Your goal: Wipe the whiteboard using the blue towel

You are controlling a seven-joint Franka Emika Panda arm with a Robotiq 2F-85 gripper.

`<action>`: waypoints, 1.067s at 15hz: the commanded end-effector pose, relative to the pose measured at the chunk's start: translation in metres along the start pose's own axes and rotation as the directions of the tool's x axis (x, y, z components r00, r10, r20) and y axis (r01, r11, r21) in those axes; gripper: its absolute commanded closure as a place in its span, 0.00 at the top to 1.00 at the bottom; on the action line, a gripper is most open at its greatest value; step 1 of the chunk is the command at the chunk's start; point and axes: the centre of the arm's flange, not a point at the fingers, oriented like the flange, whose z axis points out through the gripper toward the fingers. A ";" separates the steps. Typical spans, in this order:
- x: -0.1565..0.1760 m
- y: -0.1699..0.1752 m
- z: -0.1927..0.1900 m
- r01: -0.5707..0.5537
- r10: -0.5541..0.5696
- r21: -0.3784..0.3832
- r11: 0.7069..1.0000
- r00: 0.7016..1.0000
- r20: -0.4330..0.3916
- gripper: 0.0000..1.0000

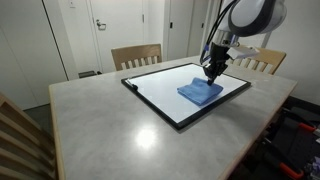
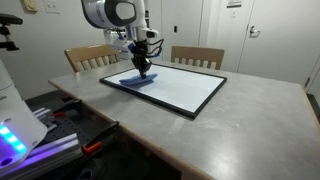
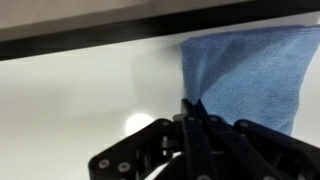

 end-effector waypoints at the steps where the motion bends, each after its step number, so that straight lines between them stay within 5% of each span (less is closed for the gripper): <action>1: 0.006 0.022 -0.003 0.059 -0.060 0.028 0.998 0.998 0.032 0.01; 16: -0.013 0.109 0.016 0.063 -0.065 0.054 0.997 0.997 0.037 0.01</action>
